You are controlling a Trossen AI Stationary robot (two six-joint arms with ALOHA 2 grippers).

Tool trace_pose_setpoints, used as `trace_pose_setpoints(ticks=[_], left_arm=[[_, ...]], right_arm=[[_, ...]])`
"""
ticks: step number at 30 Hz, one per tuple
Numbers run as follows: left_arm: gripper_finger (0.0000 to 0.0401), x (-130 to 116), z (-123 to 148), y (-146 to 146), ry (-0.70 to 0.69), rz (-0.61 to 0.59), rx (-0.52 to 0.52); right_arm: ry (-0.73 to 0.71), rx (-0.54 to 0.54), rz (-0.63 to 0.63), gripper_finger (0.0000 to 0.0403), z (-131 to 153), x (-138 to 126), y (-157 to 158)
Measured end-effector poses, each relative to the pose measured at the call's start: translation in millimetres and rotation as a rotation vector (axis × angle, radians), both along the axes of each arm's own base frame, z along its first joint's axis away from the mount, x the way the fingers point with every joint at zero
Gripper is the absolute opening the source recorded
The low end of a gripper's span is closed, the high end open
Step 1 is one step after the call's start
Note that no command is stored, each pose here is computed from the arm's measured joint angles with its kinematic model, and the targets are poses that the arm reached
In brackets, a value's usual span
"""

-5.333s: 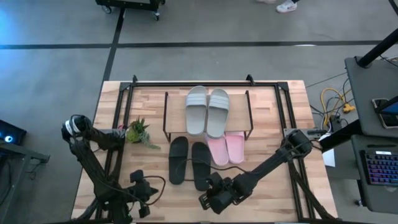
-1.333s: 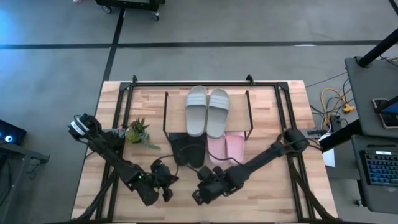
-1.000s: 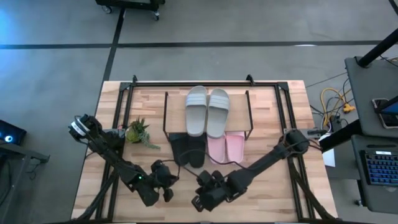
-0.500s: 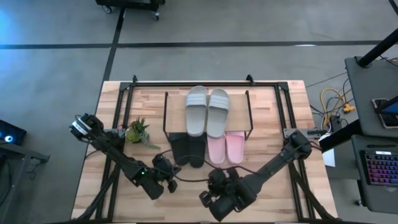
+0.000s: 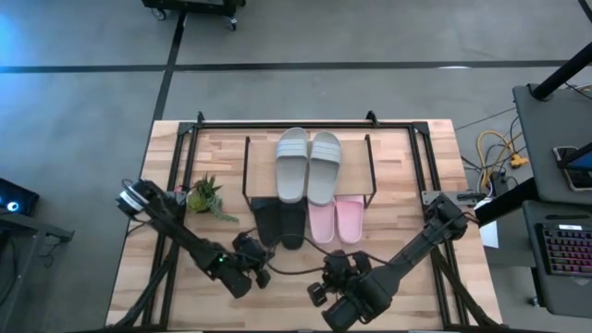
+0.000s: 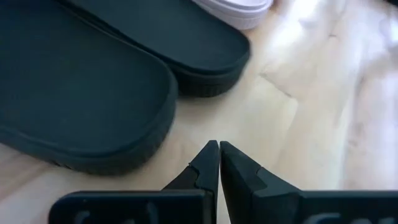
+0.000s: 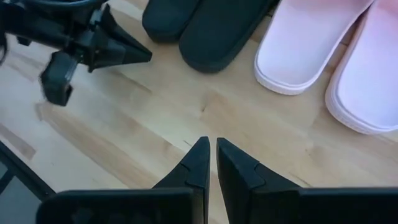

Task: Pick and place slides into the shelf
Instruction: Move the black slides under the shelf

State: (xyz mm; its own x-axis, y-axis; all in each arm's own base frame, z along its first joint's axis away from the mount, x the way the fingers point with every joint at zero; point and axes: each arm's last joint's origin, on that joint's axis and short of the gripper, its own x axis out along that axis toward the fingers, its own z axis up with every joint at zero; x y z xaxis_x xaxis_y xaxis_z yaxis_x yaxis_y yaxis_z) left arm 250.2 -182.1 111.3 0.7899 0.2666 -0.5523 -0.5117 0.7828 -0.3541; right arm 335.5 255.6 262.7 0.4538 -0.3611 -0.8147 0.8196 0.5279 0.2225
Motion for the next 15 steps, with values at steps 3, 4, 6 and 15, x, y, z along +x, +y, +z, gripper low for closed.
trace_pose_setpoints(ticks=[3,4,6,15], left_arm=[[0.0000,3.0,-3.9,5.3,0.013,0.020,0.011],[0.0000,3.9,-4.9,7.2,0.016,0.026,0.013],[0.0000,5.4,-5.9,11.5,0.023,0.040,0.019],[0.0000,2.4,-10.6,23.5,0.101,0.058,0.056]], right_arm=[[0.009,-0.008,0.002,0.0023,-1.2,-1.3,0.1],[0.014,-0.011,0.000,0.0023,-1.4,-2.2,0.1],[0.020,-0.012,-0.019,0.0023,-2.8,-3.9,-0.5],[0.055,-0.031,-0.058,0.0023,-4.2,-15.5,2.3]])
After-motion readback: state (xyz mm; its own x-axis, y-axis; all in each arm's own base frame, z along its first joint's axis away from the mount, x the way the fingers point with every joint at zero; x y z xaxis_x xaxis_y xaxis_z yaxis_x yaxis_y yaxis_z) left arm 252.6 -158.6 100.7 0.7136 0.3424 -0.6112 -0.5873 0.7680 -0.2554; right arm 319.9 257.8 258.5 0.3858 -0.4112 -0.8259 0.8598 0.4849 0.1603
